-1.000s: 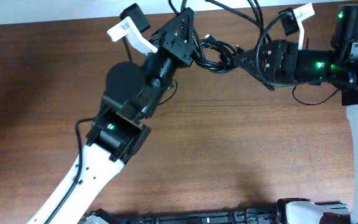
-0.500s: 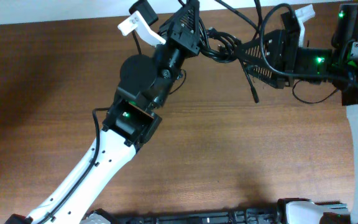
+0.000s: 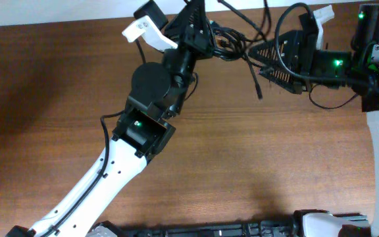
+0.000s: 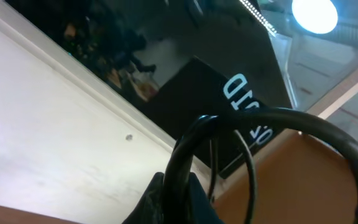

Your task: Untangle cables

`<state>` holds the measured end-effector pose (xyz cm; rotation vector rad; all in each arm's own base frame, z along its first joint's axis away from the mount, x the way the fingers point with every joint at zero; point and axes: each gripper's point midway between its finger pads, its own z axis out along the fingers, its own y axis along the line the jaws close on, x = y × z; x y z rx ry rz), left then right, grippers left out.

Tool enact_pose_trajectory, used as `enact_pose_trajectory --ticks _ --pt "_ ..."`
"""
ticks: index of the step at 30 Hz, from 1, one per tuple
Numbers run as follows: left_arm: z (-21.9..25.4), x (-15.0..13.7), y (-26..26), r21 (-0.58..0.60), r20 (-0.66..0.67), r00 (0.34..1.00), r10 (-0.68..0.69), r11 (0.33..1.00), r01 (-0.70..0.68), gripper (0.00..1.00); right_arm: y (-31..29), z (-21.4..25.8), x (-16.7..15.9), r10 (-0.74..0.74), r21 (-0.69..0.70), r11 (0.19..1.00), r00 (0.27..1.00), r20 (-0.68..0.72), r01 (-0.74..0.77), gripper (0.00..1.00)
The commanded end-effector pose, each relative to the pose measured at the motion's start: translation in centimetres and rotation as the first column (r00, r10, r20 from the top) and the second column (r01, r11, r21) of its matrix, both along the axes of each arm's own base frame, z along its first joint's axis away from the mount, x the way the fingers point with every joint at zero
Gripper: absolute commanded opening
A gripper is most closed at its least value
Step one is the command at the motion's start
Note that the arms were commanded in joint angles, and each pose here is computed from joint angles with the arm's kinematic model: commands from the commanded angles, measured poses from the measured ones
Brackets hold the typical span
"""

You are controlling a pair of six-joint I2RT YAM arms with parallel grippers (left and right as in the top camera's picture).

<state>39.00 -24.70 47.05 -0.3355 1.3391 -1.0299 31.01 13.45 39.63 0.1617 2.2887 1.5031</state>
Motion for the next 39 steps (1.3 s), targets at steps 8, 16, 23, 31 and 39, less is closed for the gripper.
enact_pose_trajectory --ticks 8,16,23,31,39 --pt "1.8 -6.2 -7.4 0.141 0.117 0.875 -0.469 0.880 0.453 0.00 -5.3 -3.0 4.3 -0.214 -0.355 0.895 0.958 0.189 0.270 0.99" --pt "2.9 -9.9 -8.9 0.194 0.164 0.766 -0.622 0.781 0.593 0.00 -15.3 -5.3 6.0 -0.518 -0.662 0.482 0.796 0.314 0.575 0.99" --pt "5.3 -9.2 -5.0 0.214 0.229 0.805 -0.547 0.835 0.506 0.00 -20.7 -7.1 2.4 -0.621 -0.827 0.177 0.713 0.327 0.533 0.99" --pt "7.6 -7.4 1.7 0.212 0.277 0.872 -0.404 0.911 0.355 0.00 -23.1 -7.5 0.0 -0.645 -0.888 0.026 0.687 0.336 0.459 0.99" --pt "6.6 -5.2 4.4 0.217 0.227 0.915 -0.332 0.934 0.285 0.00 -23.4 -7.7 -0.6 -0.647 -0.900 0.008 0.689 0.327 0.435 0.99"
